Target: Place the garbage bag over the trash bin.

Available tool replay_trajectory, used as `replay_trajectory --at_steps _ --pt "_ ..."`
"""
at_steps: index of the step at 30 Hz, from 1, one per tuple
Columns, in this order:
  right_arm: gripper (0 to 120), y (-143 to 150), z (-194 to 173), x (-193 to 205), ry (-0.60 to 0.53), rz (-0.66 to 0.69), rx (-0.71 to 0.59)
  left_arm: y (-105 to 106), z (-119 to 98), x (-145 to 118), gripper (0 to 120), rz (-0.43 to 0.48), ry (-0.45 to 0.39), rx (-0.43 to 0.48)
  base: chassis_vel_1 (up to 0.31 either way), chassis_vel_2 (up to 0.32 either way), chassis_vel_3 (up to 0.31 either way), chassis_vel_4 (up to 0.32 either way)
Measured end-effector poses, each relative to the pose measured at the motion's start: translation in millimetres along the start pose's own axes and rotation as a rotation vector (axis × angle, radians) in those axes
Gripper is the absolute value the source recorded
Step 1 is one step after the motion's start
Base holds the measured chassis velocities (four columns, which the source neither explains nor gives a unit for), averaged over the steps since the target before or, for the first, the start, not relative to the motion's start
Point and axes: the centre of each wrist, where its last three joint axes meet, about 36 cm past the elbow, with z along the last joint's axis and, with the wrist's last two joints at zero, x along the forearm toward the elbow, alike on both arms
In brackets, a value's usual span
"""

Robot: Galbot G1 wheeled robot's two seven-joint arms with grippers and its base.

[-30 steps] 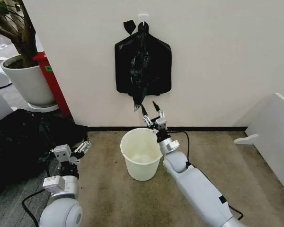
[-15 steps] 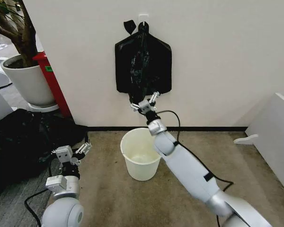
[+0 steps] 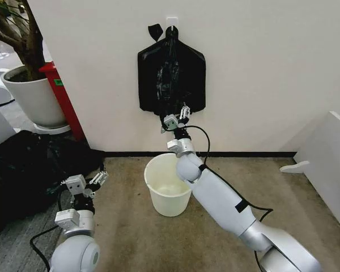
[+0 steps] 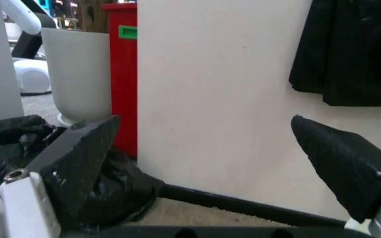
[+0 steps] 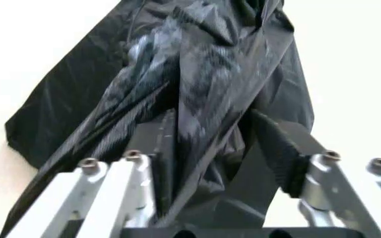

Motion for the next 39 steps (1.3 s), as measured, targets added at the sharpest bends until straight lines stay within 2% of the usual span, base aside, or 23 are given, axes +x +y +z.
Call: replay_trajectory --at_steps 6,10,13,17,18,24,25,30,31,35,39 --pt "19 -2.9 -3.7 -5.2 -0.051 0.028 -0.043 -0.3 0.8 -0.1 100 0.0 0.001 0.0 0.0 0.0 0.0 0.0" --pt "15 -4.9 -5.7 -4.6 -0.062 0.04 -0.058 -0.2 1.3 -0.1 100 0.0 0.002 0.0 0.0 0.0 0.0 0.0" --pt "20 -8.2 -8.3 -1.7 -0.072 0.055 -0.078 -0.6 1.8 0.1 100 0.0 0.003 0.002 0.0 0.0 0.0 0.0" --pt "36 -12.8 -9.2 2.8 -0.076 0.068 -0.105 -0.8 2.5 0.3 100 0.0 0.004 0.001 0.0 0.0 0.0 0.0" --pt "36 -12.8 -9.2 2.8 -0.076 0.068 -0.105 -0.8 2.5 0.3 100 0.0 0.004 0.001 0.0 0.0 0.0 0.0" --pt "64 -18.9 -2.3 4.1 -0.077 0.085 -0.086 -1.2 2.8 0.8 100 0.002 0.005 0.001 0.0 0.0 0.0 0.0" --pt "64 -18.9 -2.3 4.1 -0.077 0.085 -0.086 -1.2 2.8 0.8 100 0.002 0.005 0.001 0.0 0.0 0.0 0.0" --pt "85 -26.5 6.2 -0.3 -0.117 0.108 0.009 -1.3 2.4 1.5 100 0.003 0.005 0.0 0.0 0.0 0.0 0.0" --pt "85 -26.5 6.2 -0.3 -0.117 0.108 0.009 -1.3 2.4 1.5 100 0.003 0.005 0.0 0.0 0.0 0.0 0.0" --pt "98 -36.9 16.8 -5.9 -0.188 0.12 0.102 -1.0 2.1 1.6 100 0.004 0.005 -0.002 0.0 0.0 0.0 0.0" --pt "100 -42.2 23.7 -6.2 -0.217 0.105 0.164 -0.8 2.2 1.7 100 0.004 0.005 -0.002 0.0 0.0 0.0 0.0"
